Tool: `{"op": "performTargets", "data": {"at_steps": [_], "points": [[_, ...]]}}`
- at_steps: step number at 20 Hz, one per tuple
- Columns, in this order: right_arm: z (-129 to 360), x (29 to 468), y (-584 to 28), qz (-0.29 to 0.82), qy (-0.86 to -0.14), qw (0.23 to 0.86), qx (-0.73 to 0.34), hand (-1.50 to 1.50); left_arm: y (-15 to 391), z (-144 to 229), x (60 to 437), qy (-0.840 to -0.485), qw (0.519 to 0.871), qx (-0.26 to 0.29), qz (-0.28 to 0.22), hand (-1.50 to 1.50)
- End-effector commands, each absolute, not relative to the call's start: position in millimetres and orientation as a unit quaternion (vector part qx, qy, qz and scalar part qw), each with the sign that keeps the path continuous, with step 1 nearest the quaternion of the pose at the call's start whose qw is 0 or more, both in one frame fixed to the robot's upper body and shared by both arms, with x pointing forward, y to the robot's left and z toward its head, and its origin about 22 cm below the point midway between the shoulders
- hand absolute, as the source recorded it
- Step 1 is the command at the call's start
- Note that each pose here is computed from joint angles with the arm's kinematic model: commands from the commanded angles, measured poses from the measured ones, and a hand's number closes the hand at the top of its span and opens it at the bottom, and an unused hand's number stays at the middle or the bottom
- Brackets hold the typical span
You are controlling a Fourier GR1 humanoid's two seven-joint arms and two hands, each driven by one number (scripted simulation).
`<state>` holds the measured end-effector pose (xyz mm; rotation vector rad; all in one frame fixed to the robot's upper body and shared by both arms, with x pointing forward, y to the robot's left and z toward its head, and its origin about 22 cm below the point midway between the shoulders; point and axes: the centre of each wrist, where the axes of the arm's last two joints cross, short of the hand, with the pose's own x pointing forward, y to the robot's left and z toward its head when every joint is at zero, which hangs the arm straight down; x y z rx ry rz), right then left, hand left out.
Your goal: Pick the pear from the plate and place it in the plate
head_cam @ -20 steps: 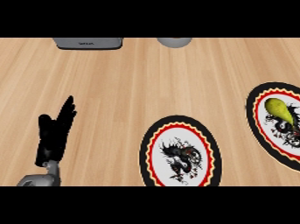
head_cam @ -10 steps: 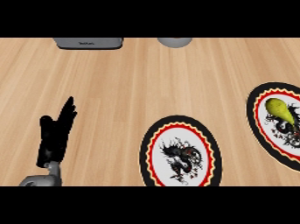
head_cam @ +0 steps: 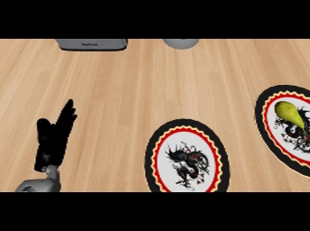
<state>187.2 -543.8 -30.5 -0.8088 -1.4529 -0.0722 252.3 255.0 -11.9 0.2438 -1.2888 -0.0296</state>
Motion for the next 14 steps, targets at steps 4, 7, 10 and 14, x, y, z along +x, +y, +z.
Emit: {"op": "performTargets", "data": {"at_steps": [4, 7, 10, 14], "points": [[-38.5, 165.4, -550.2, -0.053, -0.647, 0.663, -0.372, -1.50, 260.3, -21.6, 252.1, -0.599, 0.793, 0.111, -0.015, 0.00], [-24.8, 155.7, -564.9, -0.069, -0.630, 0.660, -0.403, -1.50, 261.1, -9.0, 252.9, -0.600, 0.791, 0.115, -0.016, 0.00], [-23.4, 155.2, -566.3, -0.077, -0.618, 0.663, -0.416, -1.50, 247.0, -25.0, 247.6, -0.602, 0.791, 0.109, -0.020, 0.00], [-27.7, 141.0, -569.0, -0.071, -0.611, 0.668, -0.419, -1.50, 231.6, -3.5, 268.2, -0.601, 0.792, 0.108, -0.022, 0.00]]}}
